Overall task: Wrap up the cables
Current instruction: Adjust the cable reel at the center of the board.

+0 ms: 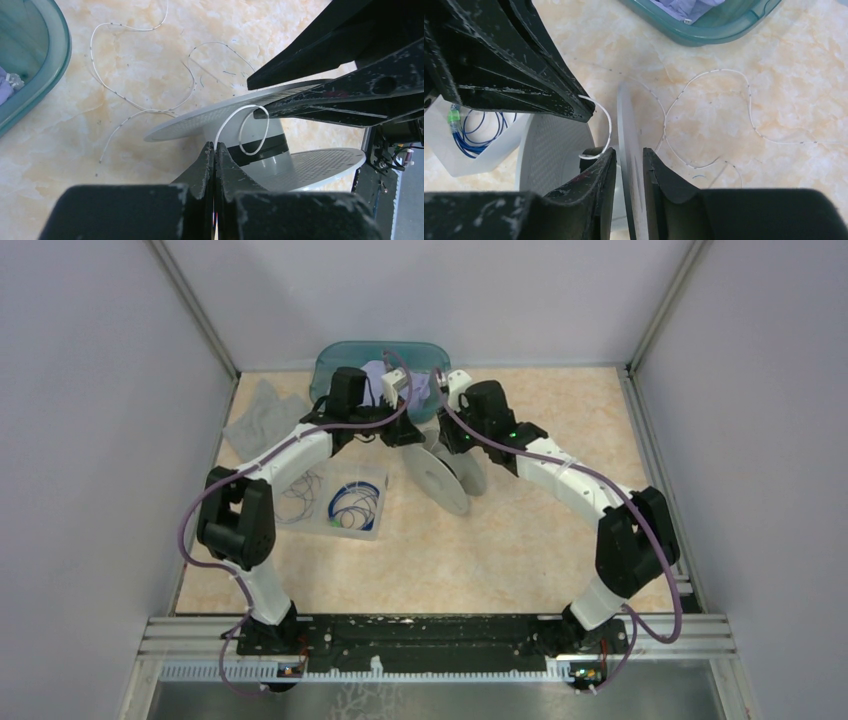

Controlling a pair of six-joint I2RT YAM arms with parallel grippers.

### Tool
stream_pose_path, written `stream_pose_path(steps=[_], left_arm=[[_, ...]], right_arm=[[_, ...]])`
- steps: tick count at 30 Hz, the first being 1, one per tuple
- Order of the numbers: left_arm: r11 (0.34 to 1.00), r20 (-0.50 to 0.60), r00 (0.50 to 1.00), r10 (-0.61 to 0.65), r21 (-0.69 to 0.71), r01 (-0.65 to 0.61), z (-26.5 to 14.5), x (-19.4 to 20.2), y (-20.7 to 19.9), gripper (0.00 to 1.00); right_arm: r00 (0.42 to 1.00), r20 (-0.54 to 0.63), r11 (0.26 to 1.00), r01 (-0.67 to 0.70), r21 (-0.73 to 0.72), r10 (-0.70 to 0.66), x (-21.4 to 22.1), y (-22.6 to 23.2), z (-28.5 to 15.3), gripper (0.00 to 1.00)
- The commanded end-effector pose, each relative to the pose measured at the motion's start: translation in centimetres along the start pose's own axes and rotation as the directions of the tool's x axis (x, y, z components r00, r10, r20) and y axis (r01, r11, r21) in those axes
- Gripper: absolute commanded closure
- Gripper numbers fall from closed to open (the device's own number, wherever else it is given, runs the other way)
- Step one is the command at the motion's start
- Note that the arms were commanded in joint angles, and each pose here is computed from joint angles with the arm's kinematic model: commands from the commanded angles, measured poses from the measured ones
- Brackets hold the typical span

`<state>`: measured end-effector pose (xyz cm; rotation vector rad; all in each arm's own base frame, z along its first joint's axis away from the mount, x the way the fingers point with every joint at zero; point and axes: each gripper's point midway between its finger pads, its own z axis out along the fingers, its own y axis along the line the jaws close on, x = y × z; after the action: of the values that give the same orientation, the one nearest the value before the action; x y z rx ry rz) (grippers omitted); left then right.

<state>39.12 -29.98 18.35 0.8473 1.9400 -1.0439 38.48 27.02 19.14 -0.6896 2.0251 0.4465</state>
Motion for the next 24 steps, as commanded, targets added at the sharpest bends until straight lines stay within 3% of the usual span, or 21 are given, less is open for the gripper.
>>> stream_pose_path(steps=[1, 6, 11, 13, 18, 20, 24], left_arm=[[1.000, 0.007, 1.000, 0.010, -0.008, -0.010, 0.1, -0.7, 0.2, 1.00], [1.000, 0.008, 1.000, 0.010, -0.005, -0.010, 0.3, -0.8, 0.2, 0.99], [1.000, 0.005, 1.000, 0.013, -0.008, -0.013, 0.3, -0.6, 0.3, 1.00], [1.000, 0.004, 1.000, 0.018, -0.010, -0.018, 0.4, -0.6, 0.3, 0.99], [0.999, -0.002, 1.000, 0.025, -0.025, -0.025, 0.5, -0.3, 0.7, 0.99], [0.999, -0.001, 1.000, 0.031, -0.031, -0.031, 0.4, -0.3, 0.8, 0.99], [0.997, 0.000, 0.998, 0.063, -0.041, -0.063, 0.0, -0.8, 0.8, 0.99]], right_arm=[[0.997, 0.072, 1.000, -0.004, -0.013, 0.005, -3.5, -0.1, -1.3, 0.69], [0.998, 0.059, 0.998, -0.018, -0.065, 0.022, -2.7, 0.8, -0.9, 0.57], [0.998, 0.038, 0.994, -0.047, -0.101, 0.051, -1.9, 1.5, -0.3, 0.55], [0.998, 0.036, 0.994, -0.050, -0.097, 0.054, -1.8, 1.4, -0.2, 0.59], [0.999, 0.018, 0.999, -0.033, -0.025, 0.033, -1.3, 0.1, -0.3, 0.89], [1.000, 0.009, 1.000, -0.006, -0.010, 0.006, -1.1, -0.2, -0.6, 0.89], [0.997, -0.035, 0.998, 0.066, 0.020, -0.065, -0.3, -1.0, -1.6, 0.79]])
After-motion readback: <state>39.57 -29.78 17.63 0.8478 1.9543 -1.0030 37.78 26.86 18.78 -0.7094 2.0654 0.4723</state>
